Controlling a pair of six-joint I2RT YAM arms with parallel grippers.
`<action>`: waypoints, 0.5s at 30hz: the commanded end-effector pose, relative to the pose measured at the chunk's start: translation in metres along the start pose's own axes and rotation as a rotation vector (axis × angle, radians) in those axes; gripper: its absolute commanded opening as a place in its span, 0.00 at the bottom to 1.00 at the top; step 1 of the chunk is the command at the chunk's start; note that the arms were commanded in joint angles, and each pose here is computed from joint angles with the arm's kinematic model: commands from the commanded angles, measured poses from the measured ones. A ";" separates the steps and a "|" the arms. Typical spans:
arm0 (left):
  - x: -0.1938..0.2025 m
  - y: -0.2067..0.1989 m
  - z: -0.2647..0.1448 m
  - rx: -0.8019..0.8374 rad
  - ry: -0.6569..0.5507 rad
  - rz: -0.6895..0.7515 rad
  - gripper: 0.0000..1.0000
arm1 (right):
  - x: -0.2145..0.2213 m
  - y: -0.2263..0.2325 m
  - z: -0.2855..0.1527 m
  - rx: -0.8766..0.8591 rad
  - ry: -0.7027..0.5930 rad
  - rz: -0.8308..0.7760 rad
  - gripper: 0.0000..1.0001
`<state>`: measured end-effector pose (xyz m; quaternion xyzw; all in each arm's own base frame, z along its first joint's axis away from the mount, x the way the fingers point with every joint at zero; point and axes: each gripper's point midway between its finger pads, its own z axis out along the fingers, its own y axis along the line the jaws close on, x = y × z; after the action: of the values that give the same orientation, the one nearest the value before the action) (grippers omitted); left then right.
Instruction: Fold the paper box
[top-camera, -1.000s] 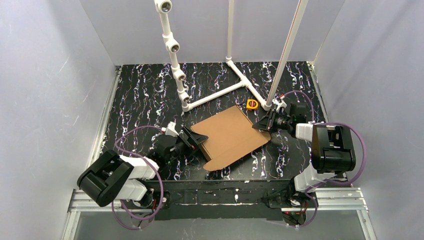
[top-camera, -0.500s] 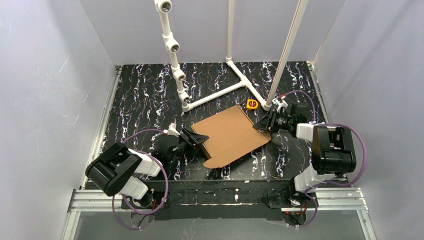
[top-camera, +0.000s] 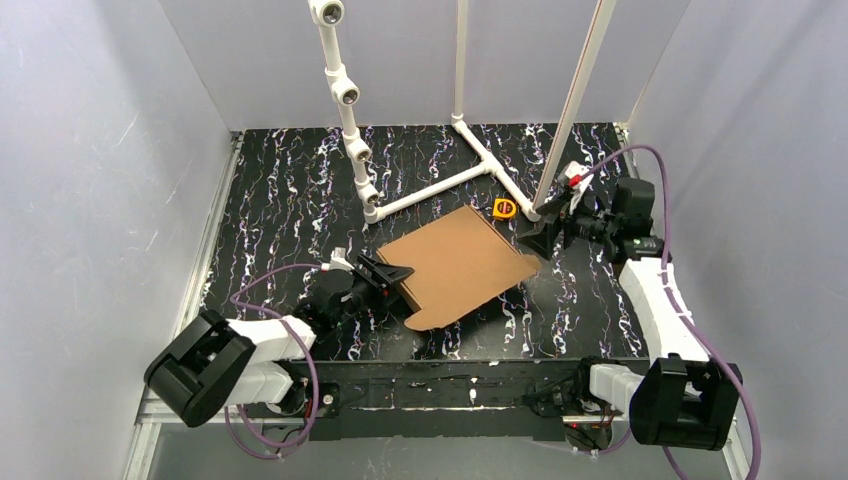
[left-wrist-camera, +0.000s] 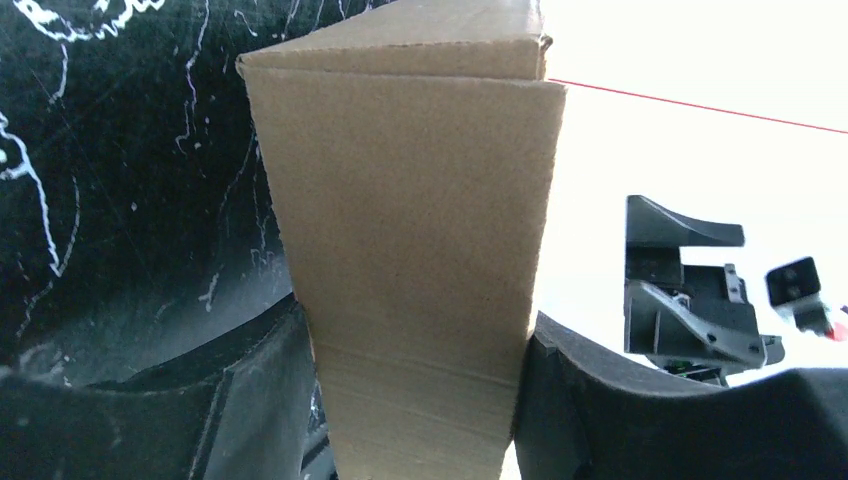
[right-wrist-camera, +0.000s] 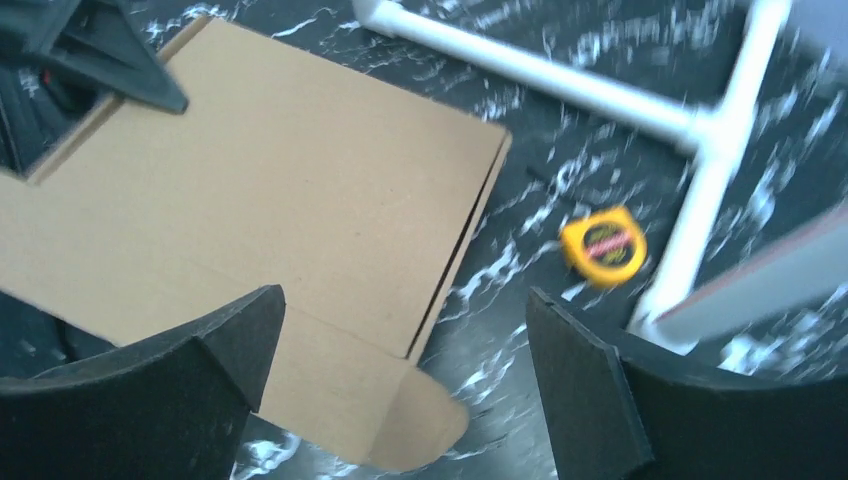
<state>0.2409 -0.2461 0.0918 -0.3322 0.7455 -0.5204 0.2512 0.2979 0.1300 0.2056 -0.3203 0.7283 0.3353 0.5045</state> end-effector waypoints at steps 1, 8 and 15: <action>0.005 -0.029 -0.005 0.014 0.024 -0.079 0.24 | -0.008 0.042 -0.014 -0.307 -0.007 -0.502 0.98; 0.007 -0.031 -0.015 -0.114 0.021 -0.236 0.25 | 0.016 0.107 -0.014 -0.621 0.001 -0.942 0.98; 0.012 -0.014 -0.027 -0.377 0.016 -0.347 0.23 | 0.023 0.114 -0.001 -0.682 0.016 -1.093 0.99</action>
<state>0.2301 -0.2491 0.1181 -0.4452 0.7499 -0.4706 0.1344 0.2015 0.1873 0.2000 -0.7586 0.3681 0.2700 0.4649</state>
